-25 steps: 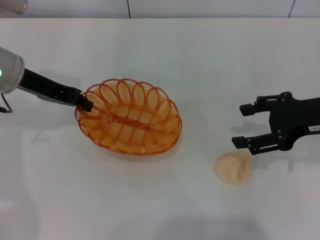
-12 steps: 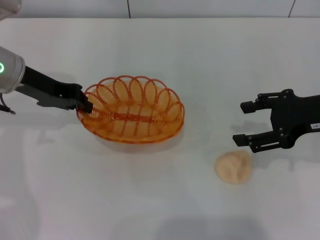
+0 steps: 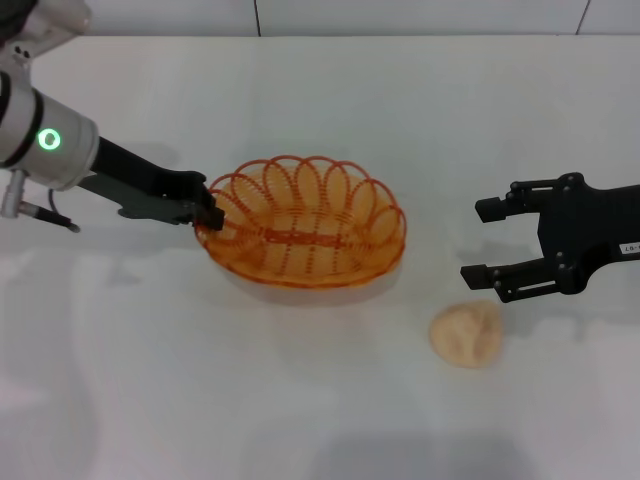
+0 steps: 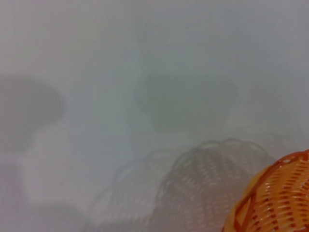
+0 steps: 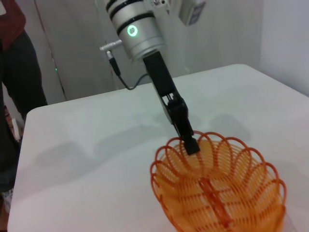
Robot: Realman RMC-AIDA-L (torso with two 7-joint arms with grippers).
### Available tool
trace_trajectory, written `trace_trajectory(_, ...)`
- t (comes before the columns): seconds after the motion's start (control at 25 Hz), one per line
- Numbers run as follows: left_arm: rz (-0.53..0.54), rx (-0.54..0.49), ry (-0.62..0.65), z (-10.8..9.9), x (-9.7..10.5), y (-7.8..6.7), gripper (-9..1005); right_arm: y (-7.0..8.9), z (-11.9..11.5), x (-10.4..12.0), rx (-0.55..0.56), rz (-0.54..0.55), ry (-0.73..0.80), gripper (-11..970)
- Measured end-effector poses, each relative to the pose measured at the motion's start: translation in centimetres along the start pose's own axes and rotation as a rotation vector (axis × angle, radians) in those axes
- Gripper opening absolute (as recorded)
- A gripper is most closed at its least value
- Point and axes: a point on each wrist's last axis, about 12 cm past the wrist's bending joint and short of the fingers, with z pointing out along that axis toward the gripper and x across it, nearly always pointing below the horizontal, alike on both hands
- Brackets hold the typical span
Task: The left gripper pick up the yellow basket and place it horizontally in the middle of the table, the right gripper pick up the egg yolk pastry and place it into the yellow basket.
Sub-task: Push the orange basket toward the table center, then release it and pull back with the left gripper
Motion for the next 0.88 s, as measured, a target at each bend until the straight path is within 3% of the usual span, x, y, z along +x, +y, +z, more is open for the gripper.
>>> trace_trajectory(0.88,0.016,0.029,-0.004,3.0,0.2,-1.0,83,0.6,-0.1,-0.1,-0.038,-0.006,0.008,800)
